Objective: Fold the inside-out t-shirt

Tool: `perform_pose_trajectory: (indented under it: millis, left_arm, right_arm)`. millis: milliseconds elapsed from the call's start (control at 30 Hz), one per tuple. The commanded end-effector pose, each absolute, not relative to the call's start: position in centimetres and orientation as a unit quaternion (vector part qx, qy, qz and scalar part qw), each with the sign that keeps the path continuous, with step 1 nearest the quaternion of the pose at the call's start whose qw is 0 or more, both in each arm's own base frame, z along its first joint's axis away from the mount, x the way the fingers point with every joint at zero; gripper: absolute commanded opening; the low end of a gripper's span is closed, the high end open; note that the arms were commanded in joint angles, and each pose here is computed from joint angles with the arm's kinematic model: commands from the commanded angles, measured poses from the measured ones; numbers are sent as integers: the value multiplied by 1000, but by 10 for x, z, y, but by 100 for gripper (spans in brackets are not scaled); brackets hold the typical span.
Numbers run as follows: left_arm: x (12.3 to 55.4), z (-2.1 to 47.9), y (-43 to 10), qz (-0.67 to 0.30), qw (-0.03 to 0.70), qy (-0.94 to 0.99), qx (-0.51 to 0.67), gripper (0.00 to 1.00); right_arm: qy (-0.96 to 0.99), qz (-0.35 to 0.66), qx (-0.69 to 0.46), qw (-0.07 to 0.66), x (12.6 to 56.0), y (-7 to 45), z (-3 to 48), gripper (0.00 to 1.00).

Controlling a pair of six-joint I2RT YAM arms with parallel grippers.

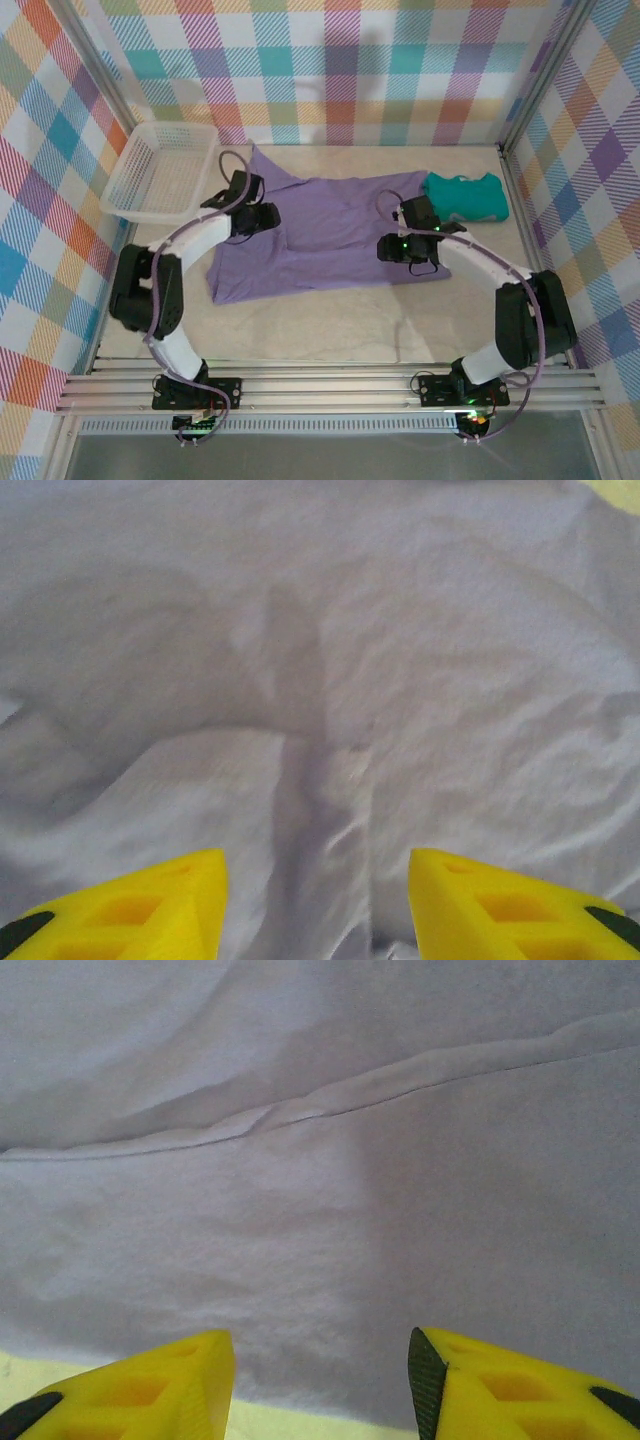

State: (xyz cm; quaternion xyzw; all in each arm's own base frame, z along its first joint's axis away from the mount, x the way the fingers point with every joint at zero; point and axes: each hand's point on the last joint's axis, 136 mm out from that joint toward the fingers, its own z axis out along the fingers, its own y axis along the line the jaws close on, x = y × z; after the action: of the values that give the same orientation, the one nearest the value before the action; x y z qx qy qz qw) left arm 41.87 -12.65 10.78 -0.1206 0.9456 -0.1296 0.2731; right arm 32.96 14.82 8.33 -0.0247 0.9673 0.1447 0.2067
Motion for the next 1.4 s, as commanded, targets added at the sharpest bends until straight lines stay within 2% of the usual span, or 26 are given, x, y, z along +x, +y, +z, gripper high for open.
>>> perform_pose_trajectory:
  millis: [0,100,300,633,767,1033,1167,1367]
  left_arm:
    - [408,93,-86,-120,259,944,-164,50]
    - [416,81,-71,-127,252,942,-182,50]
    - [441,71,-33,-12,255,952,-169,49]
    - [458,39,-28,19,196,969,-147,44]
    - [457,34,-26,27,186,971,-145,35]
    - [463,37,-16,31,189,970,-150,6]
    - [467,49,-10,27,208,964,-163,3]
    - [475,57,-2,26,229,957,-177,3]
  right_arm:
    - [972,131,-4,196,346,137,75,50]
    - [972,138,-8,187,357,141,70,50]
    - [974,146,-16,171,358,145,64,50]
    - [975,150,-16,162,350,145,58,49]
    - [974,151,-17,165,351,146,59,49]
    - [975,150,-18,161,348,144,59,49]
    - [976,144,-17,162,345,141,58,49]
    - [980,126,-8,152,341,134,54,50]
